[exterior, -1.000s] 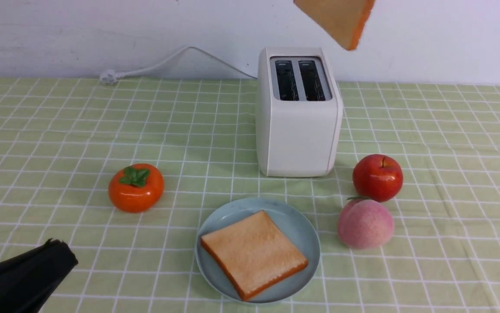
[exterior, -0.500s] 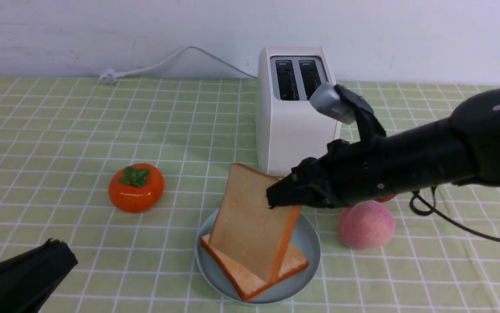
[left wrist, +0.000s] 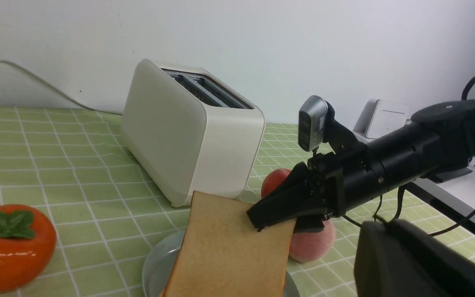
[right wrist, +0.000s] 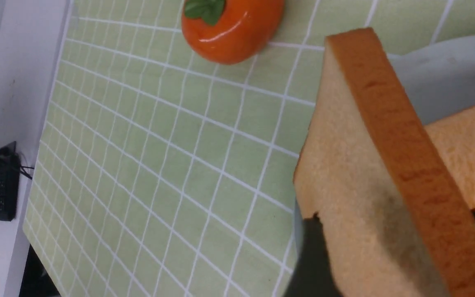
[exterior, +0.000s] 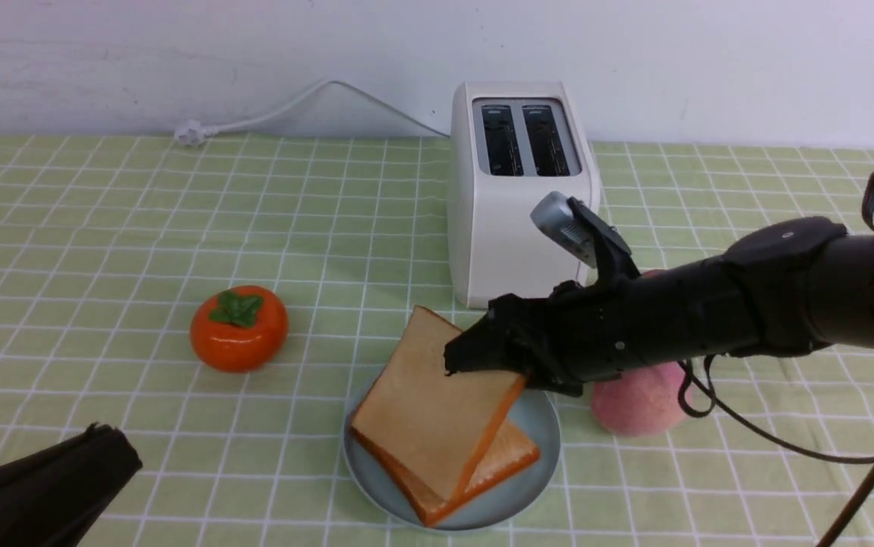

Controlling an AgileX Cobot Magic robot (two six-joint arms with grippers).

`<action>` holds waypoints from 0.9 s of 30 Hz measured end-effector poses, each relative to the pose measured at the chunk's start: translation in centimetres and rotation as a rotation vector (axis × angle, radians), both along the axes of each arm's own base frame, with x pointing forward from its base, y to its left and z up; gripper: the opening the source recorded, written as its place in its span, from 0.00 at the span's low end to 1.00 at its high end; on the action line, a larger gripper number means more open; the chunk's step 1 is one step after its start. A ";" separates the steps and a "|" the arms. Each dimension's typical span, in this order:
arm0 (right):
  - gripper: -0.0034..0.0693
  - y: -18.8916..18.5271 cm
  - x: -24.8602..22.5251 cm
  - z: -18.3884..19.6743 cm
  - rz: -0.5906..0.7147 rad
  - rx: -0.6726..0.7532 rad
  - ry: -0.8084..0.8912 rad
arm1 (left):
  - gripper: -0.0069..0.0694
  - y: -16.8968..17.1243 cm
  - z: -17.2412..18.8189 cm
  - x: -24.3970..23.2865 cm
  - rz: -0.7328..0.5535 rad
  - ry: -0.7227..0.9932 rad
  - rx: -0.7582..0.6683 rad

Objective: Take toasted bread from bread machine on green coffee tablecloth place on plate.

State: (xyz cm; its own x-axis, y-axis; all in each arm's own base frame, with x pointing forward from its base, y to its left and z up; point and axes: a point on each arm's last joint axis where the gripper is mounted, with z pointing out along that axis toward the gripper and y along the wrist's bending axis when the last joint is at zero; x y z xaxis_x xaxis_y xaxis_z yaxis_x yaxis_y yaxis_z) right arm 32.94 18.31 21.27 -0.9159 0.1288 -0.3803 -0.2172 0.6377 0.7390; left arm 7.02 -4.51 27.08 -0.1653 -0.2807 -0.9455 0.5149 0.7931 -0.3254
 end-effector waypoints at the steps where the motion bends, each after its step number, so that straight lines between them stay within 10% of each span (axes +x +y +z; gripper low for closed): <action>1: 0.77 -0.8 0.1 0.5 -0.013 -0.018 -0.001 | 0.08 -0.1 0.0 0.0 -0.008 0.002 0.001; 6: 0.76 -4.5 -0.5 5.1 -0.064 -0.095 -0.074 | 0.08 -0.1 0.0 -0.1 -0.011 0.003 0.002; 15: 0.28 -9.5 -10.8 16.3 -0.011 -0.399 -0.373 | 0.09 -0.2 -0.1 -0.1 -0.028 0.006 0.004; 20: 0.08 -11.9 -18.3 16.2 -0.087 -0.419 -0.411 | 0.09 -0.5 -0.2 -0.4 -0.071 0.016 0.011; 27: 0.05 -14.1 -26.2 13.2 -0.186 -0.358 -0.461 | 0.08 -0.7 -0.2 -0.5 -0.097 0.022 0.015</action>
State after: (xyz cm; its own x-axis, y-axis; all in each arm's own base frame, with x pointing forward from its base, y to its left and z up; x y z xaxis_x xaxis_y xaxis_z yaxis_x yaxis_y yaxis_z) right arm 6.70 4.20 34.49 -0.6209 0.0611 -0.7815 -0.3253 0.8870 0.3278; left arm 6.51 -5.23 26.84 -0.2114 -0.2478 -0.9455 0.5827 0.7447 -0.3254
